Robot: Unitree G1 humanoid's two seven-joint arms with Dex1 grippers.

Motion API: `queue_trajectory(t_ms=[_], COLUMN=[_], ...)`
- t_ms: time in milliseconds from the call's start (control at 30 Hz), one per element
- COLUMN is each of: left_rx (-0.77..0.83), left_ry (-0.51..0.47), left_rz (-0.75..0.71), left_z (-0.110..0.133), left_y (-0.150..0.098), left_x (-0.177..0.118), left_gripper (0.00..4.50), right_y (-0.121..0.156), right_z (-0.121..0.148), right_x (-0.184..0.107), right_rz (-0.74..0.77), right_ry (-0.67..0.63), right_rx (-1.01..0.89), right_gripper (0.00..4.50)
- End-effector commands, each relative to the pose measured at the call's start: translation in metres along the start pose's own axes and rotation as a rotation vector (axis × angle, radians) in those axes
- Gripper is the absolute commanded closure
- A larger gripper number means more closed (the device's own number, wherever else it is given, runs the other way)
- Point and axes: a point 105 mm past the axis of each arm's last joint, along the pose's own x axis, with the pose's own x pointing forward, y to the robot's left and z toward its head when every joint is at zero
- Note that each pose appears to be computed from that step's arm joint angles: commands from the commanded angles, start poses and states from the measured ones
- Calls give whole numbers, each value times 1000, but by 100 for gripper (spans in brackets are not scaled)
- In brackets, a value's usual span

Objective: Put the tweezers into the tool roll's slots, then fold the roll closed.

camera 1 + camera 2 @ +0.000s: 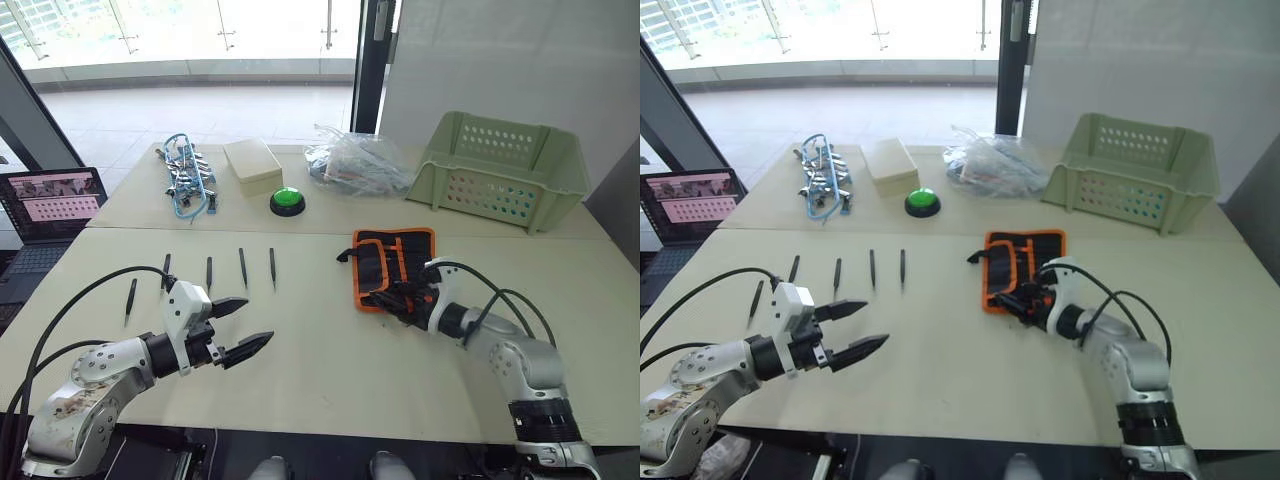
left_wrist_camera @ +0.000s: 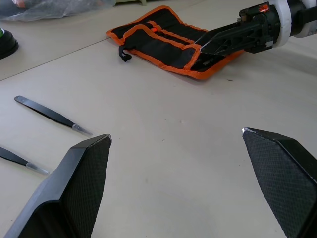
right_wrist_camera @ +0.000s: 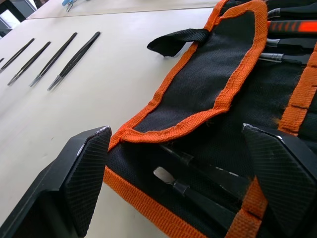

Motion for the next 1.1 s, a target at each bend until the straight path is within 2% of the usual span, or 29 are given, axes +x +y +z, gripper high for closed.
queue_trajectory(t_ms=[33,133,167,267,333,533,567,733,1067,1100], left_rx=[54,47,42,43,43,40,40,39,44,45], left_ry=[-32,-38,-40,-44,-46,-47,-48,-50,-47,-42], left_rz=[-1,2,3,6,10,14,14,5,3,0], left_z=[12,14,14,16,17,17,17,16,14,13], left_y=[-4,-4,-5,-5,-5,-5,-5,-6,-5,-6], left_x=[-1,0,0,1,1,1,1,2,2,2], left_gripper=[2,2,0,0,0,0,0,0,0,0], right_y=[2,10,12,18,19,5,4,4,24,33], right_z=[8,9,9,10,11,9,10,11,16,15], right_x=[1,8,9,16,20,25,24,25,23,21], right_rz=[16,45,50,60,50,-38,-45,-48,50,88], right_ry=[-23,-32,-33,-46,-56,-57,-61,-59,-60,-41], right_rx=[-9,18,24,39,57,77,81,80,105,90], right_gripper=[0,0,57,150,229,431,447,447,447,422])
